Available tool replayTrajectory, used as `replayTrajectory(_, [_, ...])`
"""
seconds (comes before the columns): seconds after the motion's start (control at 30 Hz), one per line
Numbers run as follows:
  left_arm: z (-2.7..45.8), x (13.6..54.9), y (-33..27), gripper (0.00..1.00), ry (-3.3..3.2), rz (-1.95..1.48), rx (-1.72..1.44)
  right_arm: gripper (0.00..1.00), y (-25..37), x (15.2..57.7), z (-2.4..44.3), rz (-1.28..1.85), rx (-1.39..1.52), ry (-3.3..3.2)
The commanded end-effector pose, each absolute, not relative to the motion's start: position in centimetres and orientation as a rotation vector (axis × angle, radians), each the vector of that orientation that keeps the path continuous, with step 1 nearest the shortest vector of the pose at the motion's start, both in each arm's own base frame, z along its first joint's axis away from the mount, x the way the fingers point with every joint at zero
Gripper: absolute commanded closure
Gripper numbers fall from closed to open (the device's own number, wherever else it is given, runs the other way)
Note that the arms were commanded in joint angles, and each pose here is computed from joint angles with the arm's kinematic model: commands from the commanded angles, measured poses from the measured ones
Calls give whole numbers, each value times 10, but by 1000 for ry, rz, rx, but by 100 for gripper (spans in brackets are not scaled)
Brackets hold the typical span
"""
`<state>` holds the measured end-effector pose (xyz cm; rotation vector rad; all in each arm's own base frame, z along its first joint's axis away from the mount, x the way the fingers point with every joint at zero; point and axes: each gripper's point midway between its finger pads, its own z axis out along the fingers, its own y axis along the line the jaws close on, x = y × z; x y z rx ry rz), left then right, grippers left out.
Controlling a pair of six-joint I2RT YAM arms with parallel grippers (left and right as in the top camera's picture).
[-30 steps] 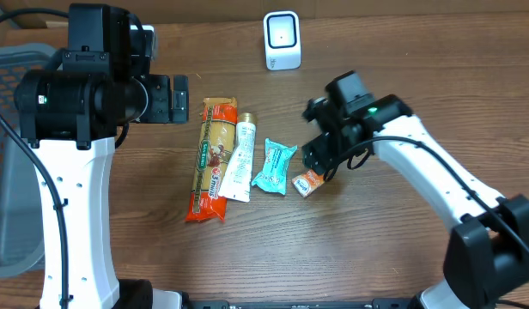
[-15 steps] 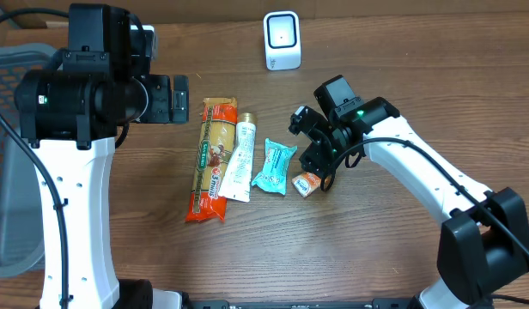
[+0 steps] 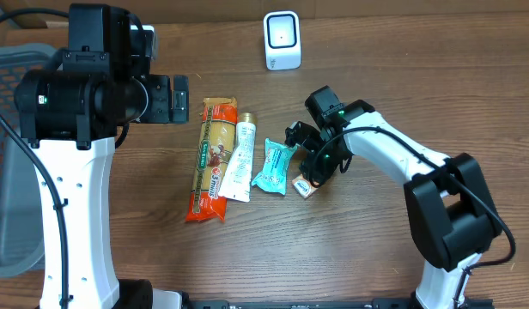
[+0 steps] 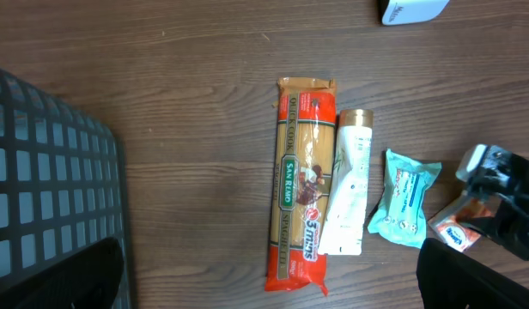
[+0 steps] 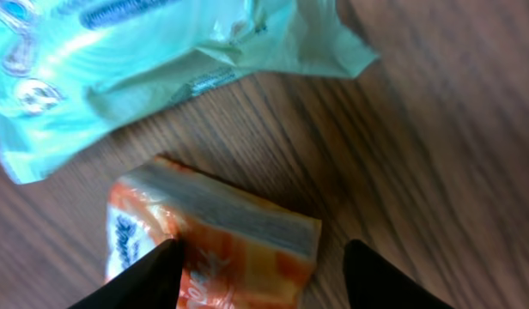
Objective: Scan the item barcode
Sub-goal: 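Reach the right gripper to the tissue pack and grasp it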
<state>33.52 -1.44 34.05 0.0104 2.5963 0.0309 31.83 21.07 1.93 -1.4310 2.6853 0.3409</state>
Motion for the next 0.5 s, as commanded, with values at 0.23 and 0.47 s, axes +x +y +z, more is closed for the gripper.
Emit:
replayTrajectory(0.23, [341,337,-16,0,2593,37,43,96,208,327,10,344,-1263,2793])
replayTrajectory(0.47, [341,337,-16,0,2593,37,43,96,184,362,32,376,-446,3029])
